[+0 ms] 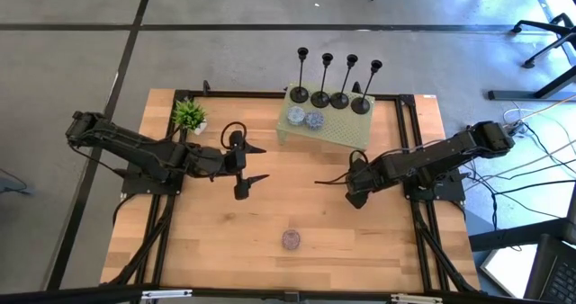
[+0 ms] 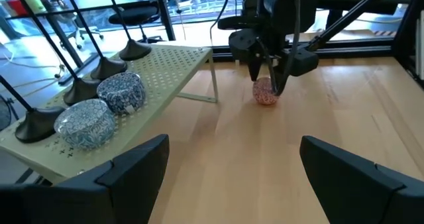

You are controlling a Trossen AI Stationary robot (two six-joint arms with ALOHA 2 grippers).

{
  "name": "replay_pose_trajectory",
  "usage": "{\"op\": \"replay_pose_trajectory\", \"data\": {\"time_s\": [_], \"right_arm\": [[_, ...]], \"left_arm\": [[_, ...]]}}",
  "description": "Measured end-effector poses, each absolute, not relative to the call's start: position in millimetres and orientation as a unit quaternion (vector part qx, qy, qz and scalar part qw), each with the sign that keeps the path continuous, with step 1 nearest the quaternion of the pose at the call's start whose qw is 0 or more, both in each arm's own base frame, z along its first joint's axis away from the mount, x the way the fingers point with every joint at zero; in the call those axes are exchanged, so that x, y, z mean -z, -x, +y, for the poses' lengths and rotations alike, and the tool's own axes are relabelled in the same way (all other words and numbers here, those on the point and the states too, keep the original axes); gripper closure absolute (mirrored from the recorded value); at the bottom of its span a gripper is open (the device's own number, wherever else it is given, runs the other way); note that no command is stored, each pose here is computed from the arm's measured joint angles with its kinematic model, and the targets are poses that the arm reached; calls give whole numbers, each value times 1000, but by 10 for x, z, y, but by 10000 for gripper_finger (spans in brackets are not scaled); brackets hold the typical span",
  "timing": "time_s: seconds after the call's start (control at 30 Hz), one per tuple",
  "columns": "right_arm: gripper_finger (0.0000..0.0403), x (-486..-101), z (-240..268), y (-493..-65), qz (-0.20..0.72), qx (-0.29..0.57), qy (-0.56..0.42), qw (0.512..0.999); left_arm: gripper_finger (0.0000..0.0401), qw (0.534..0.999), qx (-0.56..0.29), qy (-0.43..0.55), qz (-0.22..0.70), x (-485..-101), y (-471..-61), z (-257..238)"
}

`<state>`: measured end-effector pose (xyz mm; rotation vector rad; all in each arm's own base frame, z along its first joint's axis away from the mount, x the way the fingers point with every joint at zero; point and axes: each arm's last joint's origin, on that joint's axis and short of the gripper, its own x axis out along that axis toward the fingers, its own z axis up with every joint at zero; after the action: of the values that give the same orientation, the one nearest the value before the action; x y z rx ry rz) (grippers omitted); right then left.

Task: Pick & Place candle stick holders
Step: Put the patterned pink scented candle on the shelf aligned with the black candle holder

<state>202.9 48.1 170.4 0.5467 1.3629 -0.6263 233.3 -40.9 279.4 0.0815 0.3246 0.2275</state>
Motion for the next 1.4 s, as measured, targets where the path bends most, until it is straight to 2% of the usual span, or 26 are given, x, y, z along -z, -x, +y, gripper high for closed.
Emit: {"op": "replay_pose_trajectory", "data": {"time_s": [0.17, 0.57, 0.8, 1.0, 1.17, 1.4], "right_arm": [[88, -1694, 483, -2022, 616, 279, -248, 694], [86, -1694, 499, -2015, 628, 269, -271, 678], [86, -1698, 500, -2016, 638, 242, -243, 689], [86, -1897, 507, -2047, 652, 245, -229, 680], [86, -1948, 521, -2102, 640, 235, -236, 693], [86, -1912, 504, -2074, 635, 261, -233, 689]], "left_arm": [[63, 979, -110, -61, 163, -2794, -2333, -410], [63, 977, -107, -83, 166, -2795, -2333, -409], [63, 977, -107, -83, 166, -2795, -2333, -408], [63, 977, -108, -83, 163, -2799, -2335, -408], [63, 978, -108, -82, 161, -2804, -2335, -409], [63, 977, -107, -81, 165, -2796, -2332, -409]]}}
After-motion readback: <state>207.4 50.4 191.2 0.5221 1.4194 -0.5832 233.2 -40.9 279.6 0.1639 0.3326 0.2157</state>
